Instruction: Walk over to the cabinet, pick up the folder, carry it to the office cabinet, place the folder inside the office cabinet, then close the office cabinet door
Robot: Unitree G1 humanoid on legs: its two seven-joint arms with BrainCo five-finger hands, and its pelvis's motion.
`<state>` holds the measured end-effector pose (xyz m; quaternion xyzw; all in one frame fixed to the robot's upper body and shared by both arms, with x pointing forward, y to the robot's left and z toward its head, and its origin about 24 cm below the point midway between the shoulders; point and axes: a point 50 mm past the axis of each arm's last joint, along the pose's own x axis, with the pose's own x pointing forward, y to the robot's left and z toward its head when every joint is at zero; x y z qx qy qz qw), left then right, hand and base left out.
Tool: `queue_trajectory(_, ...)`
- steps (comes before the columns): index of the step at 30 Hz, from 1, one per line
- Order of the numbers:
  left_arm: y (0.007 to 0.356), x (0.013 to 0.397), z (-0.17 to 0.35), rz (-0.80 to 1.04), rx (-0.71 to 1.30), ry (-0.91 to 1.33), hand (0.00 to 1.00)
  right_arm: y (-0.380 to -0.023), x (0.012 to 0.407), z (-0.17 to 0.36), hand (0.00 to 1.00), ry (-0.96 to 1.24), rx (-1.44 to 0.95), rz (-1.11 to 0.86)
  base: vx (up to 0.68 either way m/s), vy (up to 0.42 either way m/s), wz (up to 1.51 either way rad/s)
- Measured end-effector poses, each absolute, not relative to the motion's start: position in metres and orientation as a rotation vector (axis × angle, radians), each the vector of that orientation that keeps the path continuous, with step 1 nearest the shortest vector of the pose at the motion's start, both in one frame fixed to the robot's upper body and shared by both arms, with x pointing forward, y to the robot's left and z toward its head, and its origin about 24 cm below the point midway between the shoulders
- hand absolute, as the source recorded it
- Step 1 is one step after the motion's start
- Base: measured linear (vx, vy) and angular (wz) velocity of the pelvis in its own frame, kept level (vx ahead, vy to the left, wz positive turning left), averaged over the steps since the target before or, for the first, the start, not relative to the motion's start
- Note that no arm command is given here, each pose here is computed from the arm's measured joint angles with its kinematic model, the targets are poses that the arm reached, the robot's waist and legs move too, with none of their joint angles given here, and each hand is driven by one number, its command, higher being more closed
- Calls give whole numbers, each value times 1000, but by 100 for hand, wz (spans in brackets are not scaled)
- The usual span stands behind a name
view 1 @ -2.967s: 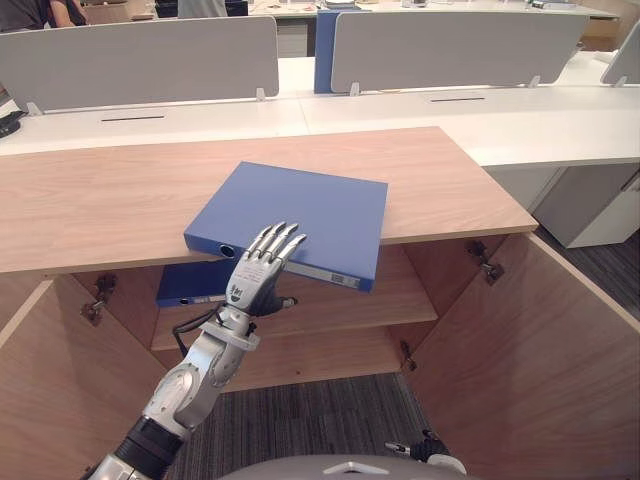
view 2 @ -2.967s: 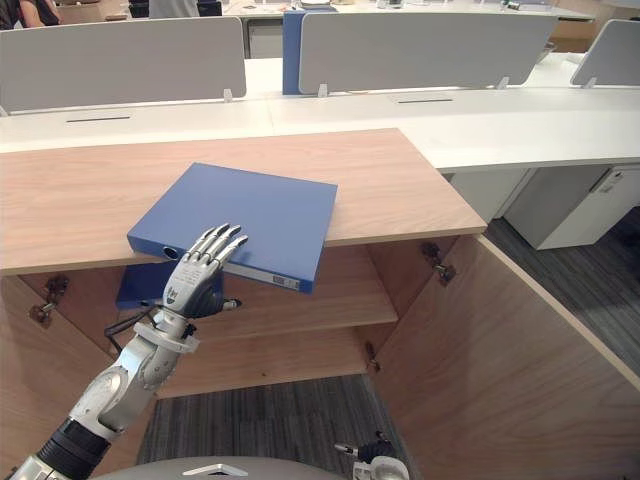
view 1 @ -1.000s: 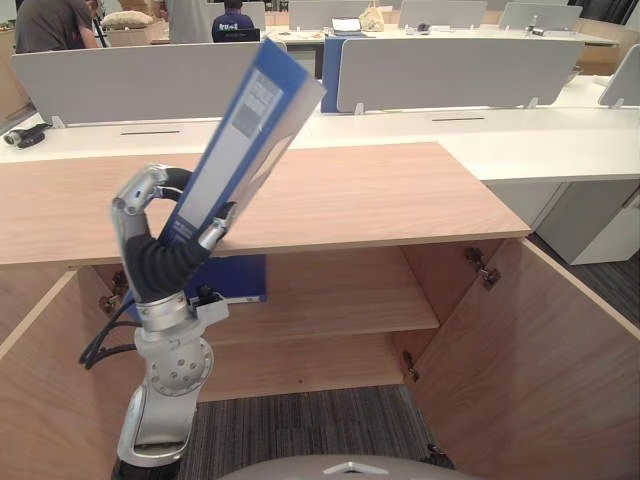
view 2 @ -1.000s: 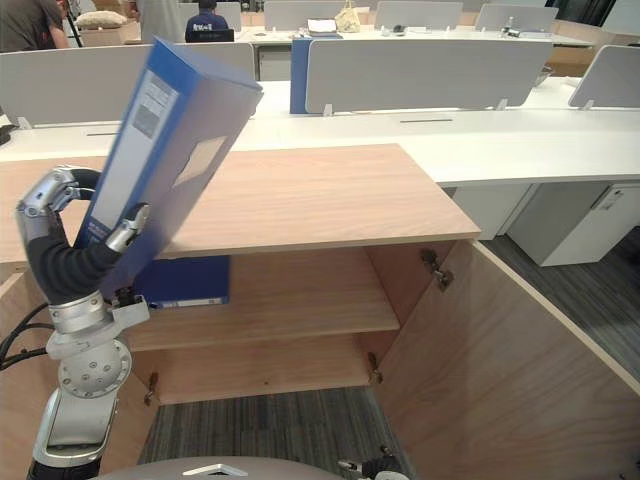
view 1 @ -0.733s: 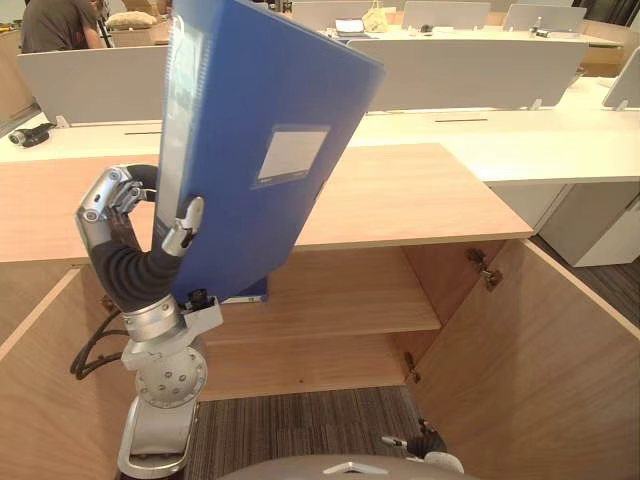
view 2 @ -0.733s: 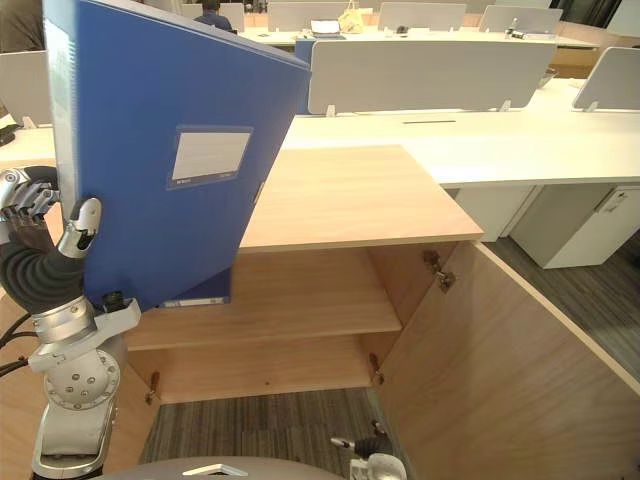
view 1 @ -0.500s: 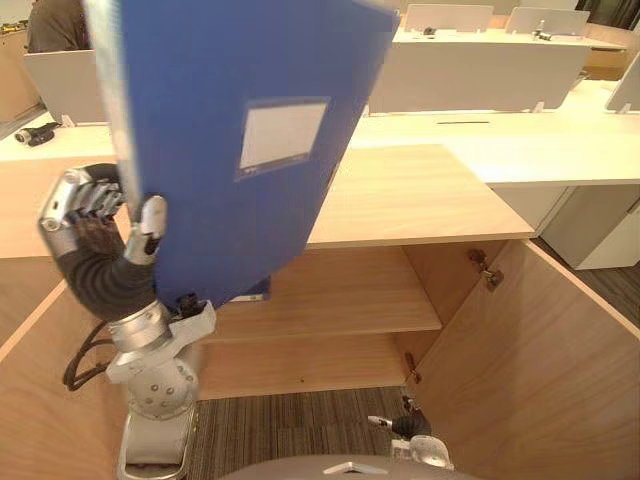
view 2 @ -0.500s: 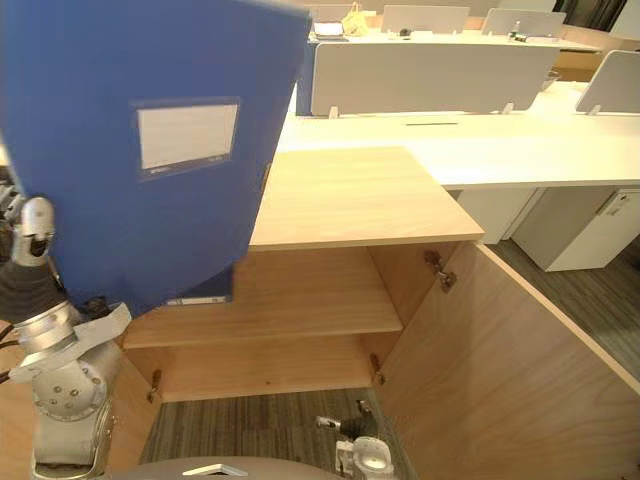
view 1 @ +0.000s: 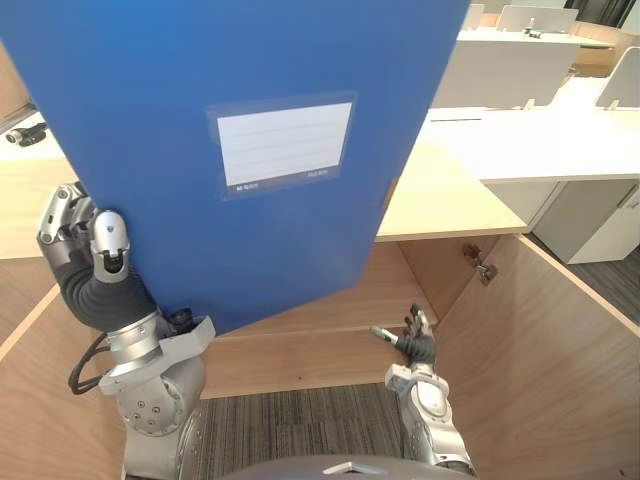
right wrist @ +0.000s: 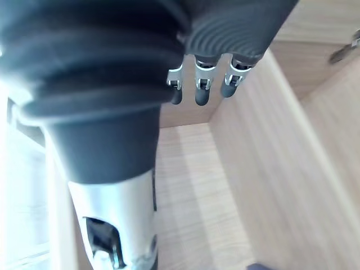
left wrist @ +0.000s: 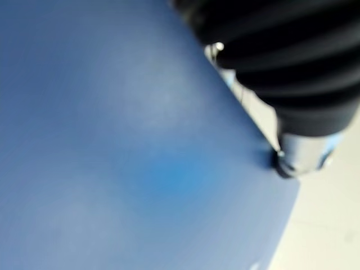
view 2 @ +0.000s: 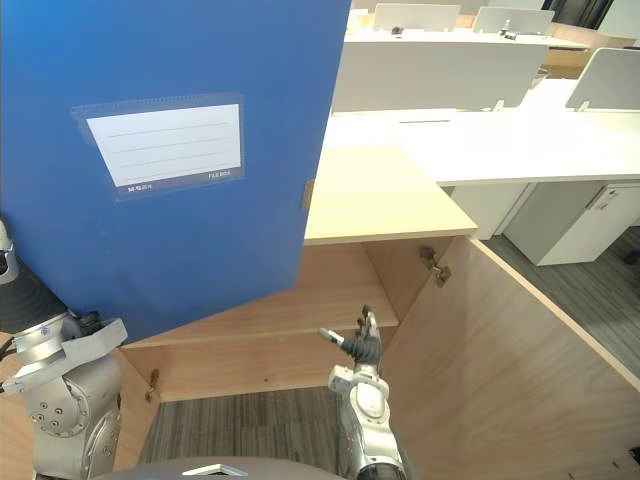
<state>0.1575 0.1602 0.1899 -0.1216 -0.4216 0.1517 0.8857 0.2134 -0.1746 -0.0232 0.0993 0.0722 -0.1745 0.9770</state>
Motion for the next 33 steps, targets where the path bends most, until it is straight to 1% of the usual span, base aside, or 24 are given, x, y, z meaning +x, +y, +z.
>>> queue_trajectory(6,159,157,186,275,-245,-854,100,-177,220,32,0,-124,250,-371,0,0,0)
queue_trajectory(10,158,158,184,251,-229,-844,100,-177,221,59,0,-253,263,-351,6,0,-3)
queue_trajectory(15,157,162,177,244,-215,-805,100,-165,221,86,0,-376,283,-267,0,0,0)
queue_trajectory(20,155,167,169,225,-172,-763,100,-149,225,112,0,-498,296,-140,0,0,0)
queue_trajectory(25,152,167,169,220,-130,-771,100,-139,227,116,0,-513,327,-65,0,0,0)
queue_trajectory(33,151,173,160,218,-67,-729,100,-140,227,117,0,-515,277,-11,0,0,0)
